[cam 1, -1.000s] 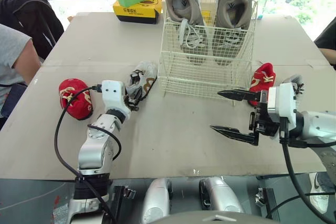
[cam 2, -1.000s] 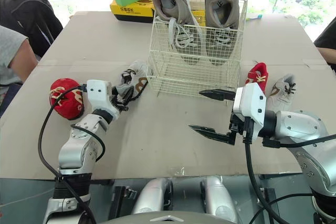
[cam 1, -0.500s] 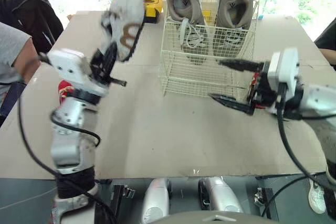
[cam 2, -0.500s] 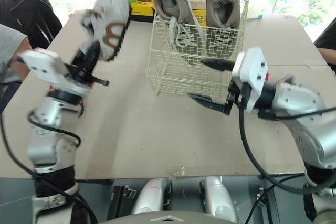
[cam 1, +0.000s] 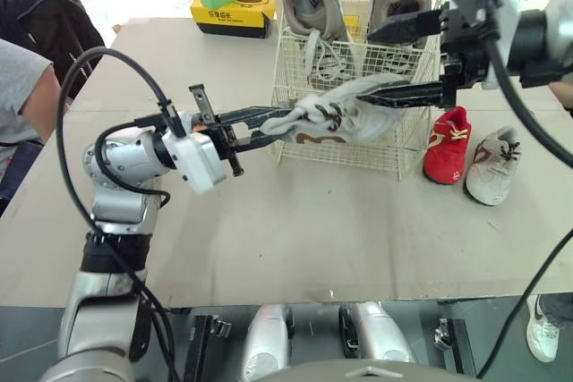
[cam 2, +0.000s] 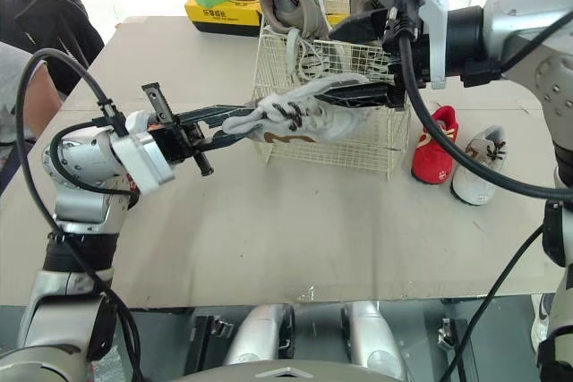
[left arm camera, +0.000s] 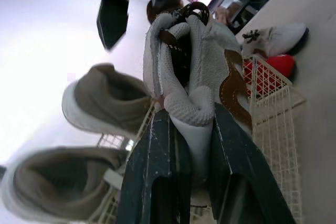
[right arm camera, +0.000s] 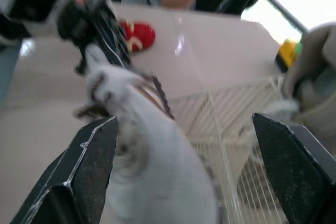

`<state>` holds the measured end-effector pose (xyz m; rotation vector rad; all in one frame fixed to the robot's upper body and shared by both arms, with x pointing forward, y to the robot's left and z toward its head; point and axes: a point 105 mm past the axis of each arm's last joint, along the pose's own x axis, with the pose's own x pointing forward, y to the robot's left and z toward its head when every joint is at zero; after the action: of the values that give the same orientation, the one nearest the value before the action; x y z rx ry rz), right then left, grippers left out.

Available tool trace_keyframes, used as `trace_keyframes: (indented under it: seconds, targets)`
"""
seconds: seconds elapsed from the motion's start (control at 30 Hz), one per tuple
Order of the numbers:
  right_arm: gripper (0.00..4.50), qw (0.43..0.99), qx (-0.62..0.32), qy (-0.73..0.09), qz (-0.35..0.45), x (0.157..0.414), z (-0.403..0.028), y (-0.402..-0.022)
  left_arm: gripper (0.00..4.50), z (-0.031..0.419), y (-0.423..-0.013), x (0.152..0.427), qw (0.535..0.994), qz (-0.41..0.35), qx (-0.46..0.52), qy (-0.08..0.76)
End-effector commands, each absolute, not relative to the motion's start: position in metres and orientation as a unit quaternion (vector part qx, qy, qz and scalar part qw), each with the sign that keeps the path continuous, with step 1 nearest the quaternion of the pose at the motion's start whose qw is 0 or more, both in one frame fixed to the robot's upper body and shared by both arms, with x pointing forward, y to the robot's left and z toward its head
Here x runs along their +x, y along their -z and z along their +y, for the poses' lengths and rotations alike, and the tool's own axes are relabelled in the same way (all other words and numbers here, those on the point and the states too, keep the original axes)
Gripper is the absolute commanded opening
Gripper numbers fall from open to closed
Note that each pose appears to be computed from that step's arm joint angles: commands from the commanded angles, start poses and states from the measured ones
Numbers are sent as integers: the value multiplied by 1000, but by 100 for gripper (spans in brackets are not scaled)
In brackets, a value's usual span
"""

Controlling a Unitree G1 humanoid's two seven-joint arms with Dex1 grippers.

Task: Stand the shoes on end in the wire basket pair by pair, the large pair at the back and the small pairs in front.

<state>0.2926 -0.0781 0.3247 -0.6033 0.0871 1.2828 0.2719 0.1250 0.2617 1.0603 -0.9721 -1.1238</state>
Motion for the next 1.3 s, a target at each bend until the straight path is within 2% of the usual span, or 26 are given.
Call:
trace_keyframes:
  seconds: [0.03,0.17,0.27,0.37,0.4,0.43,0.47,0.5,0.53,0.57,0.6,0.63,0.7,0.77,0.83,0.9,0.97,1.13,1.17,1.23,1.3]
  targets:
    - [392,739,-299,-597,90,300,-83,-315,16,122,-266,264,554,-472,478,492]
    - [392,701,-299,-629,153,296,-89,-296,16,120,-271,265,530,-494,482,493]
    - [306,702,-277,-637,160,295,-89,-292,16,118,-271,263,508,-510,493,488]
    - [160,707,-259,-638,163,292,-92,-288,16,121,-272,262,515,-501,480,503]
    - [112,709,-245,-640,164,290,-92,-287,16,122,-274,263,530,-494,467,507]
    - [63,711,-235,-642,164,288,-92,-287,118,123,-275,264,540,-490,459,508]
    - [25,712,-228,-643,164,287,-93,-287,154,124,-276,265,546,-486,454,509]
    - [20,727,-206,-635,157,288,-93,-288,171,127,-277,270,612,-442,376,537]
    - [13,742,-180,-628,150,290,-94,-289,233,129,-271,272,658,-383,308,571]
    - [12,760,-150,-617,138,292,-96,-291,263,131,-266,277,708,-325,232,583]
    - [12,782,-122,-598,126,297,-99,-290,265,133,-268,282,765,-263,94,581]
    - [12,798,-100,-582,120,300,-102,-288,265,132,-264,280,784,-205,5,586]
    - [12,816,-55,-567,103,298,-105,-286,265,125,-247,272,797,-120,-68,588]
    - [11,825,-11,-559,85,293,-104,-284,265,119,-234,262,794,-72,-128,591]
    - [11,831,6,-552,67,287,-100,-280,265,111,-217,264,808,-22,-176,562]
    - [11,833,24,-550,56,281,-92,-278,265,98,-218,257,788,-14,-232,570]
    - [11,832,39,-551,50,277,-85,-276,265,90,-222,264,784,-18,-279,555]
    - [11,836,57,-544,39,273,-78,-276,265,85,-229,274,774,-25,-300,557]
    - [11,838,60,-541,37,272,-77,-276,216,86,-233,276,770,-28,-310,558]
    - [11,842,67,-535,33,272,-76,-276,163,87,-237,278,767,-33,-304,565]
    - [11,845,80,-528,23,272,-76,-277,66,87,-237,278,766,-25,-286,576]
